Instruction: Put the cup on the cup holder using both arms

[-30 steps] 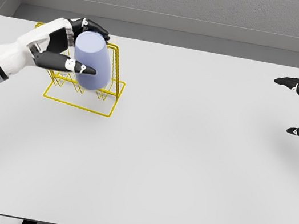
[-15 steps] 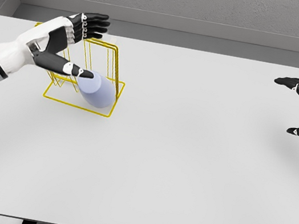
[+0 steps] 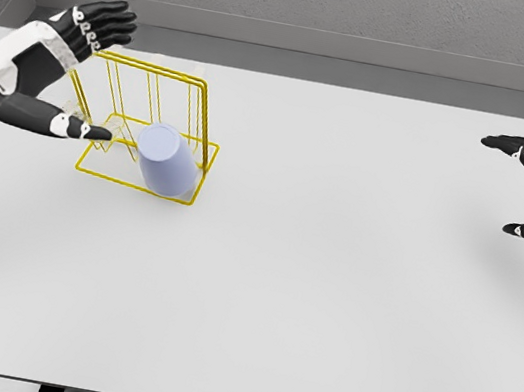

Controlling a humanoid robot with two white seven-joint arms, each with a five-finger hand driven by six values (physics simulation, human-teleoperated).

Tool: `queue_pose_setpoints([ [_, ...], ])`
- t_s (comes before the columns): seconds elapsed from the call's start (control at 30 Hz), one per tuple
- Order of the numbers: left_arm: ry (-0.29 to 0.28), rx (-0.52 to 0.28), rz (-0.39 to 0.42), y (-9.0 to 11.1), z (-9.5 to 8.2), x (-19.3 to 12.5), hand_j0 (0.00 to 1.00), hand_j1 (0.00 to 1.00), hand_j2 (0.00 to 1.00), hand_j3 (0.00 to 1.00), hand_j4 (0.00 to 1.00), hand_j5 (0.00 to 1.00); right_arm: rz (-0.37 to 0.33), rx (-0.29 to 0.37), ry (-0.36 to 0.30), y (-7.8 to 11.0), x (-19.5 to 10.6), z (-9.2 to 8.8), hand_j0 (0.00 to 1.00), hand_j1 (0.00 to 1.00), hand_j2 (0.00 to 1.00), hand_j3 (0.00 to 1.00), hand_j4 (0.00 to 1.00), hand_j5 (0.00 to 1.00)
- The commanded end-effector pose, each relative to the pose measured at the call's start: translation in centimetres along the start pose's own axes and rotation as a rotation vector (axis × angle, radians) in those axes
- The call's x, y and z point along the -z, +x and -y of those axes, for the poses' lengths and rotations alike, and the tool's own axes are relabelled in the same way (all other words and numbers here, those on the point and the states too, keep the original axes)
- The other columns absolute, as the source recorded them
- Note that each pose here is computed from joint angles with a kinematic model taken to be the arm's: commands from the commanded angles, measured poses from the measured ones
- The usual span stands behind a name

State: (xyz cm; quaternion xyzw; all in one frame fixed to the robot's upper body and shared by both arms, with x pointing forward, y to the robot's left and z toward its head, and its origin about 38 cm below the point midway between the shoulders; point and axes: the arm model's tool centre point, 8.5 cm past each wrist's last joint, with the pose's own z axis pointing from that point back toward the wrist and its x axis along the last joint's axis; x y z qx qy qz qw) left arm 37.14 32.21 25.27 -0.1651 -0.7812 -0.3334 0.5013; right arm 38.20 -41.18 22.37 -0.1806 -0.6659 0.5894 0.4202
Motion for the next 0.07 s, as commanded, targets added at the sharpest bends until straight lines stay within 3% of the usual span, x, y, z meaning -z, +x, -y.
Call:
queue_pose_setpoints([
  [0.0, 0.013, 0.023, 0.000, 0.49, -0.77, -0.68, 1.00, 1.00, 1.00, 1.00, 1.00, 1.00, 0.000, 0.005, -0.004, -0.02, -0.03, 0.07, 1.00, 1.00, 1.00, 1.00, 1.00, 1.00],
  [0.03, 0.015, 0.019, -0.008, 0.20, -0.64, -0.96, 1.00, 1.00, 1.00, 1.00, 1.00, 1.00, -0.002, 0.006, -0.003, -0.06, -0.05, 0.05, 1.00, 1.00, 1.00, 1.00, 1.00, 1.00],
])
